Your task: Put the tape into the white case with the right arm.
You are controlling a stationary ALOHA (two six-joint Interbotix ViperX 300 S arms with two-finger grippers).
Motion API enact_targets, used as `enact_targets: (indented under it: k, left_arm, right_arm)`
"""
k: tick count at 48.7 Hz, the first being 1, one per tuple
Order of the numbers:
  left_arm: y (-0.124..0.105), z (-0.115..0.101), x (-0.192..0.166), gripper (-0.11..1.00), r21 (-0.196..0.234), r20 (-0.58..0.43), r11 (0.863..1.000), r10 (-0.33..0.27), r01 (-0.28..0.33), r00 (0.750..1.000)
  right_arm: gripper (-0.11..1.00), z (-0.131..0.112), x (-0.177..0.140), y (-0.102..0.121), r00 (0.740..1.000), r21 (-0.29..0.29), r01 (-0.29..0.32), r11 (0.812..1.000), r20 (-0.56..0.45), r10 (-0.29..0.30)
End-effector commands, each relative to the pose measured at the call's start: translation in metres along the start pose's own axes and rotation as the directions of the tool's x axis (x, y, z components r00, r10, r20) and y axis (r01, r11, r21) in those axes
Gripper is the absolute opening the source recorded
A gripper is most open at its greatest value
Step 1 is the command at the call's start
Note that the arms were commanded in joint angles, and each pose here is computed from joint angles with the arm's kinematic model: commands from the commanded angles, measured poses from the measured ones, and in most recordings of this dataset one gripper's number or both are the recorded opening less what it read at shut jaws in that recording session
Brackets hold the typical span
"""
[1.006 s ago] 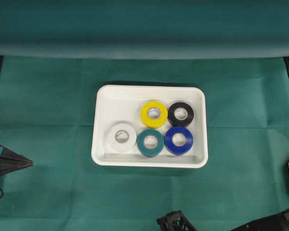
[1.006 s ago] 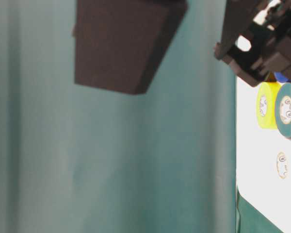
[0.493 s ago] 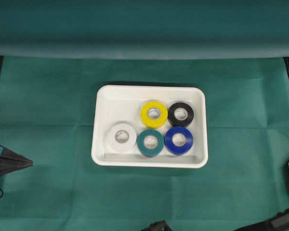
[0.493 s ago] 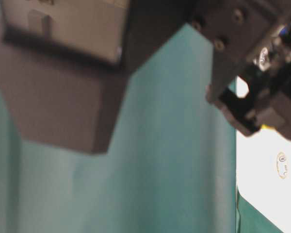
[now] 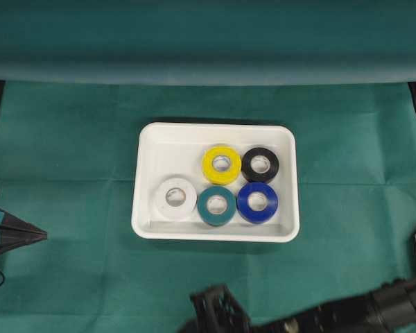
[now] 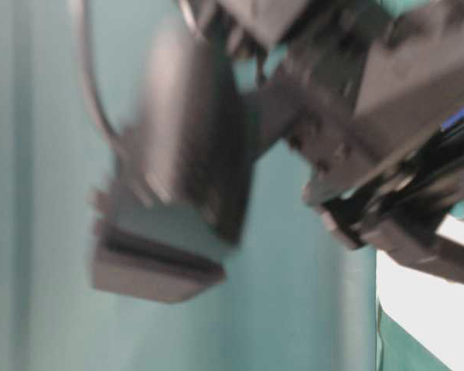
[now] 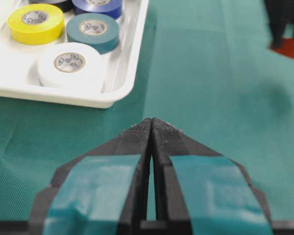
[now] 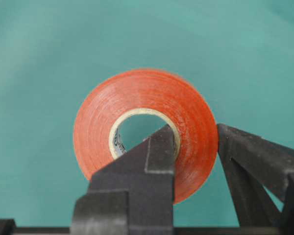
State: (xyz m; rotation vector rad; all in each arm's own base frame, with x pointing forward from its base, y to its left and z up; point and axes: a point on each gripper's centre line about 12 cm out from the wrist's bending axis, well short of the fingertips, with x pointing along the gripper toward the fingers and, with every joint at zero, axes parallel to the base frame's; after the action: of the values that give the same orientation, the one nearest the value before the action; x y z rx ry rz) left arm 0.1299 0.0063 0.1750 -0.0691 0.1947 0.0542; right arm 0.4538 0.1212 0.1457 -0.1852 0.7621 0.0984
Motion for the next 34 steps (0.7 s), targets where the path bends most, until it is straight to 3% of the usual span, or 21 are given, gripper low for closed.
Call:
enact_targets:
  k: [1, 13, 24, 34]
  left_arm:
    - [0.000, 0.005, 0.000, 0.00, 0.000, 0.011, 1.000, 0.001, -0.001, 1.000]
    - [0.000, 0.005, 0.000, 0.00, 0.000, 0.011, 1.000, 0.001, -0.001, 1.000]
    - [0.000, 0.005, 0.000, 0.00, -0.002, 0.011, 1.000, 0.001, -0.001, 1.000]
    - [0.000, 0.005, 0.000, 0.00, 0.000, 0.011, 1.000, 0.001, -0.001, 1.000]
  right_arm:
    - [0.02, 0.026, -0.017, -0.028, 0.997, 0.017, 0.045, 0.999, 0.067, -0.046]
    - [0.02, 0.028, -0.019, -0.105, 0.984, 0.057, 0.155, 0.986, 0.076, -0.160]
    - [0.02, 0.020, -0.023, -0.176, 0.963, 0.095, 0.253, 0.963, 0.067, -0.260]
    - [0.02, 0.008, -0.029, -0.223, 0.947, 0.135, 0.302, 0.944, 0.073, -0.313]
